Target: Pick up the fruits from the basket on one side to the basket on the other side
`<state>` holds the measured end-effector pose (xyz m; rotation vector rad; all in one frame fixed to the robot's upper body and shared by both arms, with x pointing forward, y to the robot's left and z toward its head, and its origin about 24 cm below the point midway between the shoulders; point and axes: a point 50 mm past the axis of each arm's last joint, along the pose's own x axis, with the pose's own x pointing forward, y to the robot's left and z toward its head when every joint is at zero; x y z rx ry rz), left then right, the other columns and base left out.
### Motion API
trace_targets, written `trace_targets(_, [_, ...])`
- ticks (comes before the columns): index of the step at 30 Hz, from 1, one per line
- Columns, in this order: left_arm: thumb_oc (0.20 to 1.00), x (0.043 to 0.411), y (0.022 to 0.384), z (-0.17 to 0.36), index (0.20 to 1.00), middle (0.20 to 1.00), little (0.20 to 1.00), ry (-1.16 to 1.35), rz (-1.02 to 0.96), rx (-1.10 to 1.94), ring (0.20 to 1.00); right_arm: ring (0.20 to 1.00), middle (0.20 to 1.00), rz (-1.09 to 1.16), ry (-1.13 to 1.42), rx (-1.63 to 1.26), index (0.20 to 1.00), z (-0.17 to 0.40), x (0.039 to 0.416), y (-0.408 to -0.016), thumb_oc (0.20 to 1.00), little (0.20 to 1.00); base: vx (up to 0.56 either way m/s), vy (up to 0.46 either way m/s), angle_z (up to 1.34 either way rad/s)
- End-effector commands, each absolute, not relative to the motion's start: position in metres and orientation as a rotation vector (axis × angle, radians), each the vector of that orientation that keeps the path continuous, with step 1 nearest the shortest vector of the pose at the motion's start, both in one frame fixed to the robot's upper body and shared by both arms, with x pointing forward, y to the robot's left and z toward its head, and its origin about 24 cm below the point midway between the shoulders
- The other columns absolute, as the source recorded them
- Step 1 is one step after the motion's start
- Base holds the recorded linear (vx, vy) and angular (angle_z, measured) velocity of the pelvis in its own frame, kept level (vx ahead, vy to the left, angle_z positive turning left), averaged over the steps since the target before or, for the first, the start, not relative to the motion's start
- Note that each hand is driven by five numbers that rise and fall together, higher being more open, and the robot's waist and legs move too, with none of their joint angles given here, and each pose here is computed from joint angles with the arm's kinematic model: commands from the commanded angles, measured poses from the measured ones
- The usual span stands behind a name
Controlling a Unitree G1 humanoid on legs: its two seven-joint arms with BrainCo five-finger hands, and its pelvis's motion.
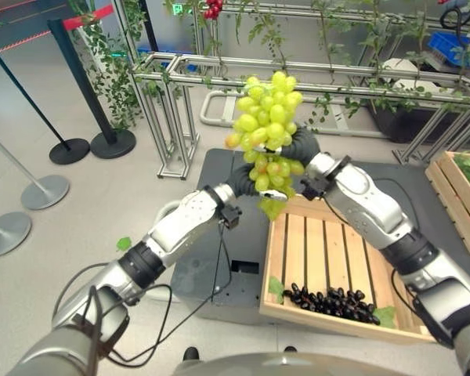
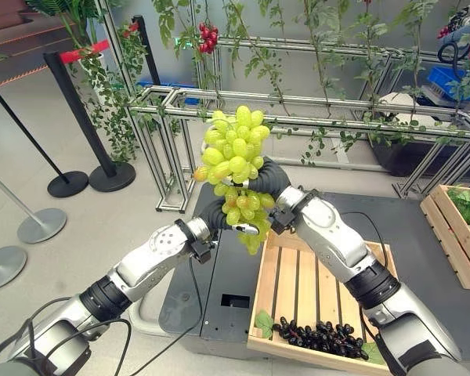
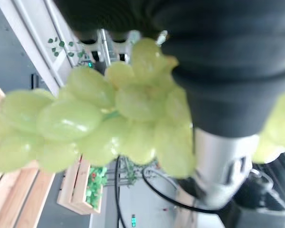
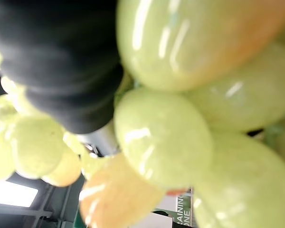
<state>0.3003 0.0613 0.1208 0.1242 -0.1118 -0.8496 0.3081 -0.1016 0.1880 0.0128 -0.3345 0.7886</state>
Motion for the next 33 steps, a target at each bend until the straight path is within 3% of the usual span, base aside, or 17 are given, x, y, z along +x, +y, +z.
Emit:
trace_targets(1, [0.2,0.308,0.045,0.147,0.2,0.2,0.2,-0.216,-0.896,0.144,0.2,0.2,0.2,0.917,-0.57,0.063,0.2,0.24,0.296,-0.069,0.2,0.2,0.0,0.0,0.0])
trace_targets(20, [0.2,0.306,0.064,0.141,0.2,0.2,0.2,-0.203,-0.849,0.121,0.2,0.2,0.2,0.875,-0.524,0.07,0.2,0.225,0.3,-0.079,0.2,0.2,0.0,0.0,0.0])
trace_targets(21, [0.2,0.306,0.066,0.141,0.2,0.2,0.2,-0.199,-0.844,0.115,0.2,0.573,0.573,0.865,-0.518,0.071,0.573,0.224,0.301,-0.081,0.573,0.573,0.0,0.0,0.0])
trace_targets(22, [0.2,0.306,0.066,0.141,0.2,0.2,0.2,-0.199,-0.844,0.115,0.2,0.573,0.573,0.865,-0.518,0.071,0.573,0.224,0.301,-0.081,0.573,0.573,0.0,0.0,0.0])
trace_targets(23, [0.2,0.305,0.067,0.14,0.2,0.2,0.2,-0.198,-0.847,0.112,0.2,1.0,1.0,0.856,-0.515,0.067,1.0,0.223,0.301,-0.084,1.0,1.0,0.0,0.0,0.0])
trace_targets(33, [0.2,0.305,0.074,0.143,0.2,0.2,0.2,-0.204,-0.838,0.104,0.2,1.0,1.0,0.826,-0.507,0.055,1.0,0.219,0.302,-0.093,1.0,1.0,0.0,0.0,0.0])
